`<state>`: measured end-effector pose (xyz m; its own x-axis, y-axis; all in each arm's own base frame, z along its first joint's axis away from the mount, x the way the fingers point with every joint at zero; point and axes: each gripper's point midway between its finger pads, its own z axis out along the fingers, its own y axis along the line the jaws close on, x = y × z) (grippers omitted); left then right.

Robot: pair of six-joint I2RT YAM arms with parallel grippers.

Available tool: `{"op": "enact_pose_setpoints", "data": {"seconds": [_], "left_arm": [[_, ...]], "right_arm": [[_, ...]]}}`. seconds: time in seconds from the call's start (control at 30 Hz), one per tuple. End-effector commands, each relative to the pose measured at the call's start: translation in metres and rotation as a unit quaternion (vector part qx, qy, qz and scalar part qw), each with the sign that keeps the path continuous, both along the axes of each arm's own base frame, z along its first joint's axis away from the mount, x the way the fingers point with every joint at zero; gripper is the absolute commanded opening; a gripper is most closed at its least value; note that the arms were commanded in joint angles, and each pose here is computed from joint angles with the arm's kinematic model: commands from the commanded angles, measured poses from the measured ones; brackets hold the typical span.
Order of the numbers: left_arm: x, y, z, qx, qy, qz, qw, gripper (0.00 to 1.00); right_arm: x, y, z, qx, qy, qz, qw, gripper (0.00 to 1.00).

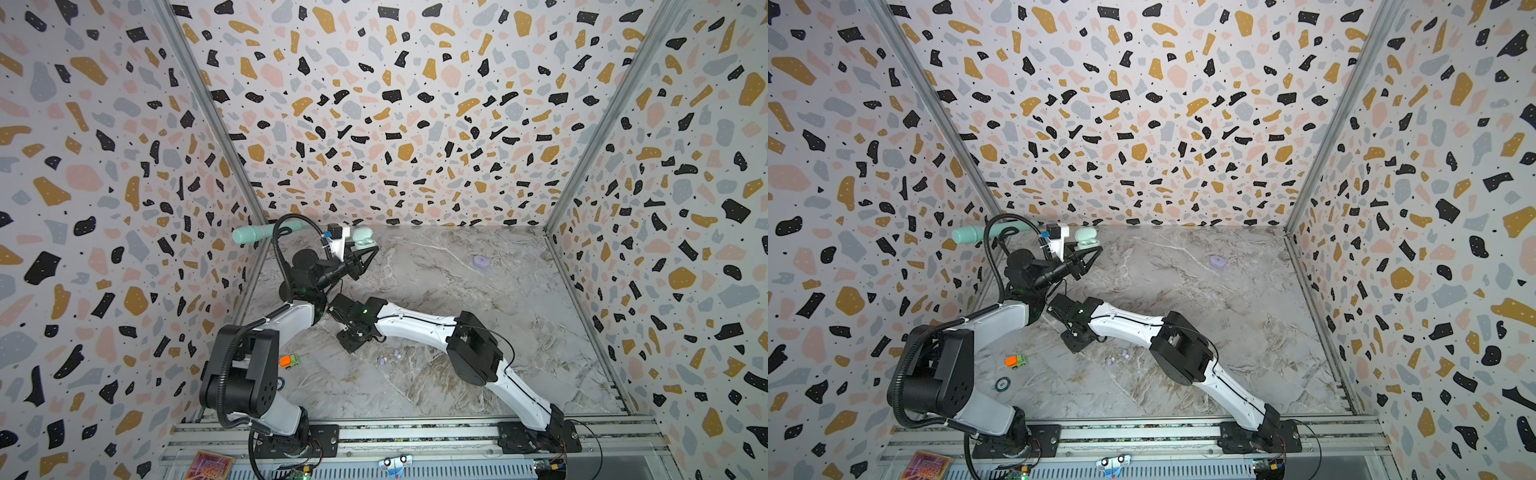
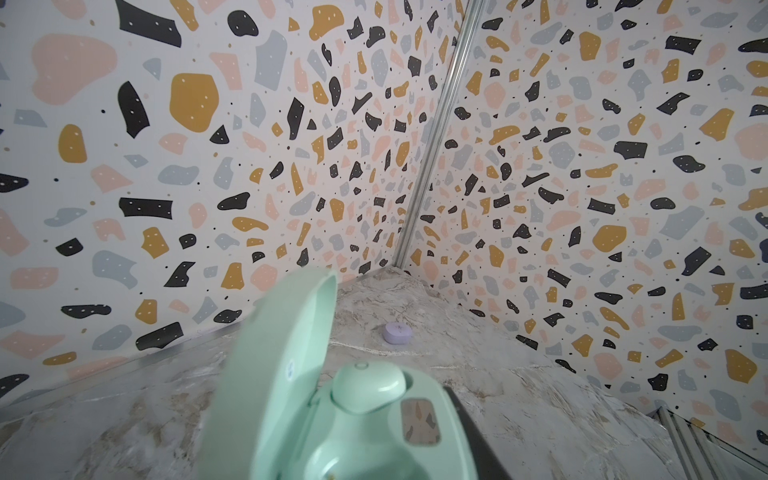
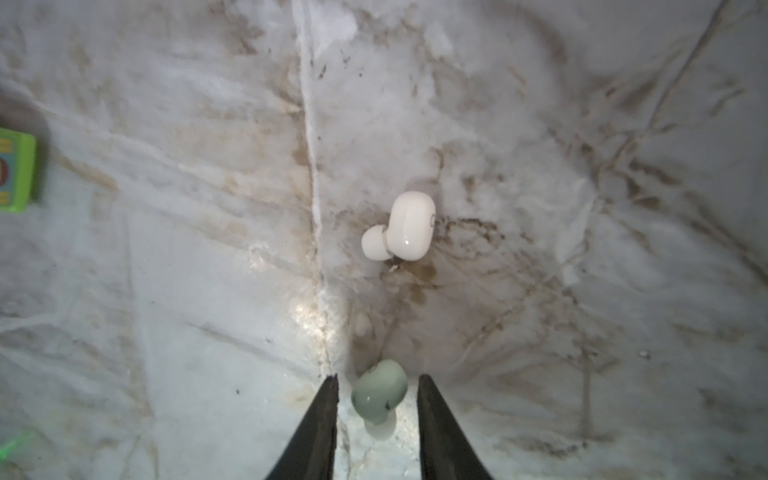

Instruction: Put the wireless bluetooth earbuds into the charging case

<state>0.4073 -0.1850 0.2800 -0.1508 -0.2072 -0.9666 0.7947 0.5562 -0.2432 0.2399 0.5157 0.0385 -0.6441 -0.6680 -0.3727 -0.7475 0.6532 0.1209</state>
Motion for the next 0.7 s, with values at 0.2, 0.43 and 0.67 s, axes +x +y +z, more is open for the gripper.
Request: {"op": "enact_pose_setpoints", "data": {"seconds": [0.2,0.43,0.67], "left_arm": [[0.001,0.001,0.015,-0.003,-0.032,-0.003,0.999,0.31],[0.001,0.001,0.015,-0.004,-0.032,-0.003,0.999,0.31],[0.000,0.001,0.015,-0.004,-0.031,-0.004,0.999,0.31]], "right_arm": [[-0.007,-0.009,-0.012,-0.051,-0.007,-0.001,0.999,0.31],[-0.007,-0.018,-0.023,-0.081,-0.015,-0.006,0.997,0.26],[-0.004,-0.024,-0.027,-0.098,-0.028,-0.006,0.995,0.19]]}}
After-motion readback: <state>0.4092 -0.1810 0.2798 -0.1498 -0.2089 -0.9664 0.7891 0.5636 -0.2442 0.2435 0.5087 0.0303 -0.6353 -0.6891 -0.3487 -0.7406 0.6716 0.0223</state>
